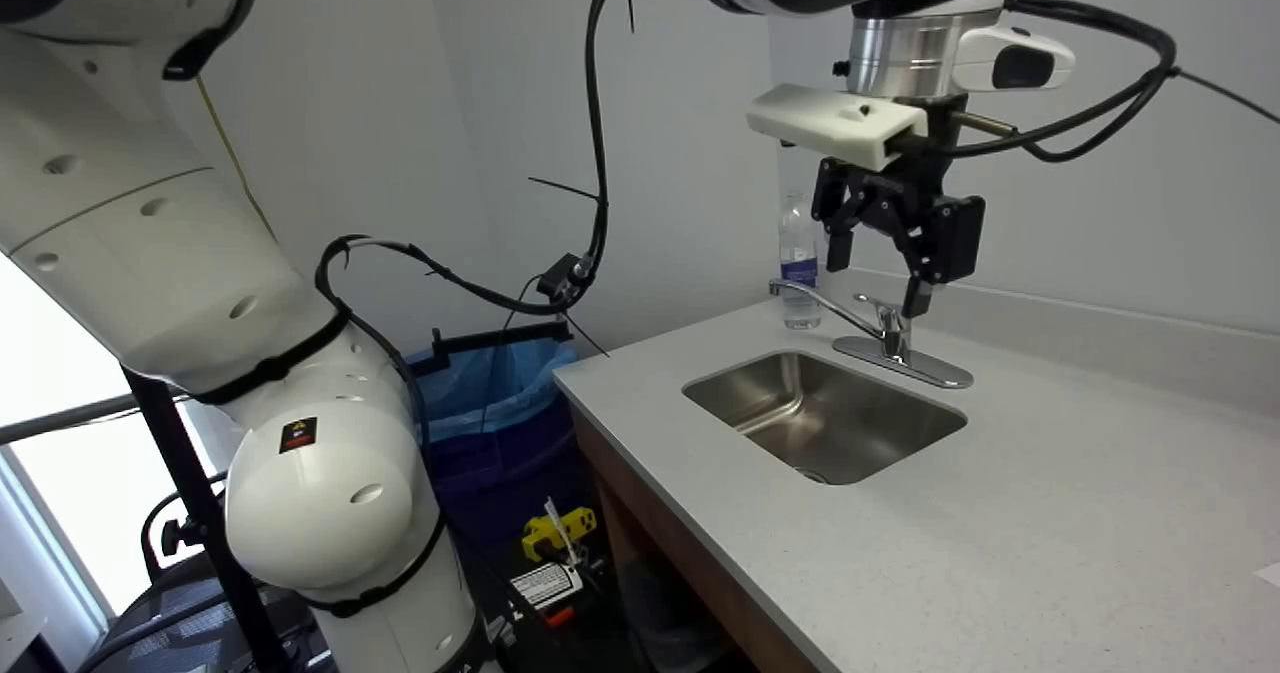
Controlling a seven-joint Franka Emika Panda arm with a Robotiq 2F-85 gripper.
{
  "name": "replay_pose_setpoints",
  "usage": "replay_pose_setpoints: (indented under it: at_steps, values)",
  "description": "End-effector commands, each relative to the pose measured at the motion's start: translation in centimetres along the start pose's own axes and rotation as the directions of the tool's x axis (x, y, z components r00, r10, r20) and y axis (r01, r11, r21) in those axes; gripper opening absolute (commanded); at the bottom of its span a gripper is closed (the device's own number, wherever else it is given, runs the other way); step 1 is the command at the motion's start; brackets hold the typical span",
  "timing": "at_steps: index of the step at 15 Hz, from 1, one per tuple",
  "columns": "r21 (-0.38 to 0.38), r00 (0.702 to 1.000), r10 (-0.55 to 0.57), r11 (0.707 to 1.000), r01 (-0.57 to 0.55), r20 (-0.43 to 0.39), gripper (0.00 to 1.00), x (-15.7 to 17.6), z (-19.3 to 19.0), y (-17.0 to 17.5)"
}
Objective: Turn the faucet to the right
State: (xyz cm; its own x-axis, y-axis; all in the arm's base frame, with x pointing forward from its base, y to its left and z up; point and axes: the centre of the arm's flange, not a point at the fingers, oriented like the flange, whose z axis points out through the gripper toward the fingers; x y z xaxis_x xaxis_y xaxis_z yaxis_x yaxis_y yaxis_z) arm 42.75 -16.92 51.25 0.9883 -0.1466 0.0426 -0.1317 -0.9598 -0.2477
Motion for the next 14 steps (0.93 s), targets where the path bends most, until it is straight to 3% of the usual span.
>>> replay_pose_setpoints:
  at_steps: [1, 6, 14]
  values:
    - [0.000, 1.000, 0.000, 1.000, 0.000, 0.000, 1.00, 0.0, 0.0, 0.0]
    - [-0.009, 0.999, -0.034, 0.999, 0.034, 0.012, 1.00, 0.1, 1.4, -2.0]
    - [-0.049, 0.985, -0.170, 0.984, 0.171, 0.023, 1.00, 1.0, 4.8, -10.1]
